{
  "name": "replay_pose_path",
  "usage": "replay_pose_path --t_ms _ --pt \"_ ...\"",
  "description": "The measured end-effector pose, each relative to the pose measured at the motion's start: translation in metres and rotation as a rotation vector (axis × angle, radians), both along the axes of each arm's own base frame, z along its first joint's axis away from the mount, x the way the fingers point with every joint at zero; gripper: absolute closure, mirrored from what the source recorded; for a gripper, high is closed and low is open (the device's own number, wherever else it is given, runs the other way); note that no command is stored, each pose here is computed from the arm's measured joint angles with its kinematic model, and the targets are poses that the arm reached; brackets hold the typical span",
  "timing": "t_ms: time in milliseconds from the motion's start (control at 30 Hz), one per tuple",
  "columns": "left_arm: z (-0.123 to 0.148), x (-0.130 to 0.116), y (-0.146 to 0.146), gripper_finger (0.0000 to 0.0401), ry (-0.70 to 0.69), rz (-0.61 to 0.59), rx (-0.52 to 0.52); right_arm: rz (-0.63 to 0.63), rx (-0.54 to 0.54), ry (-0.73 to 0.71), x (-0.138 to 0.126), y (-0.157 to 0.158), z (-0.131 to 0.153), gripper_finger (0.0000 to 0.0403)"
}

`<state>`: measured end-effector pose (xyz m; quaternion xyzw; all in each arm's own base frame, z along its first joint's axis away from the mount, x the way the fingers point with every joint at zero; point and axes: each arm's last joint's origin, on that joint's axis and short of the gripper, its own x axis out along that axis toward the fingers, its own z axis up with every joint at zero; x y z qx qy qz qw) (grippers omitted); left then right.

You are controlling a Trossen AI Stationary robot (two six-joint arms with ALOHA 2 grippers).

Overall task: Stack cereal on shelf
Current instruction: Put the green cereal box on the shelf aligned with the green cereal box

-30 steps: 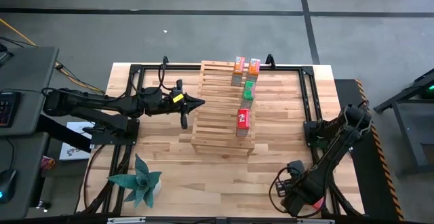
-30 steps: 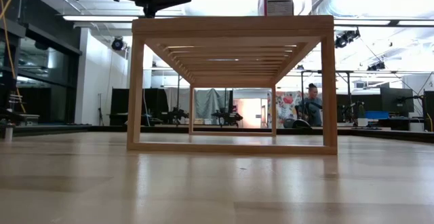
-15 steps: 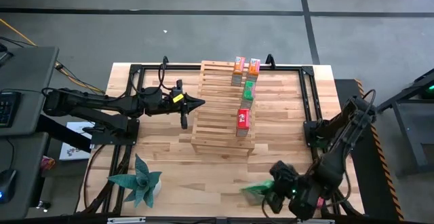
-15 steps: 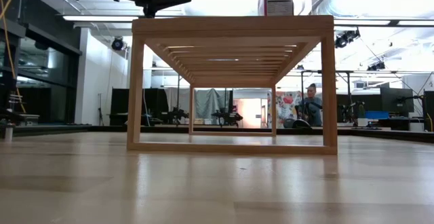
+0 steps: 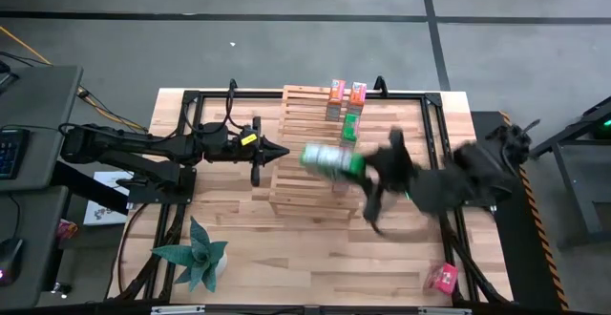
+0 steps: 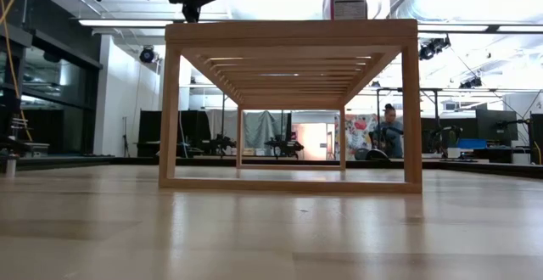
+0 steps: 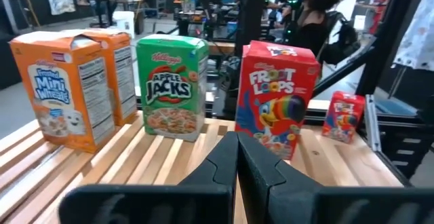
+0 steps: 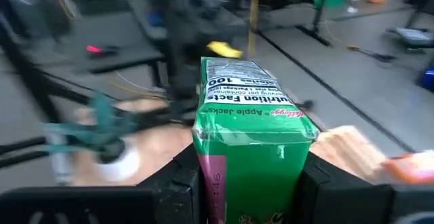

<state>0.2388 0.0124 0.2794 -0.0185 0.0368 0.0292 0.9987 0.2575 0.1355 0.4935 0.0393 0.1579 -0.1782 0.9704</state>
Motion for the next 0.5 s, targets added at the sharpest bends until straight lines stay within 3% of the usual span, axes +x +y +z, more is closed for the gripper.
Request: replay_pose_path --t_ms 300,500 --pt "0.001 0.000 0.000 0.0401 -0.008 0.000 -0.022 -0.074 -0.095 0.199 0.023 -0.092 0.000 0.0285" --pt "0.001 0.000 0.000 0.0401 -0.011 0.000 -0.040 -0.051 -0.157 0.379 0.046 -0.129 -0.021 0.0284"
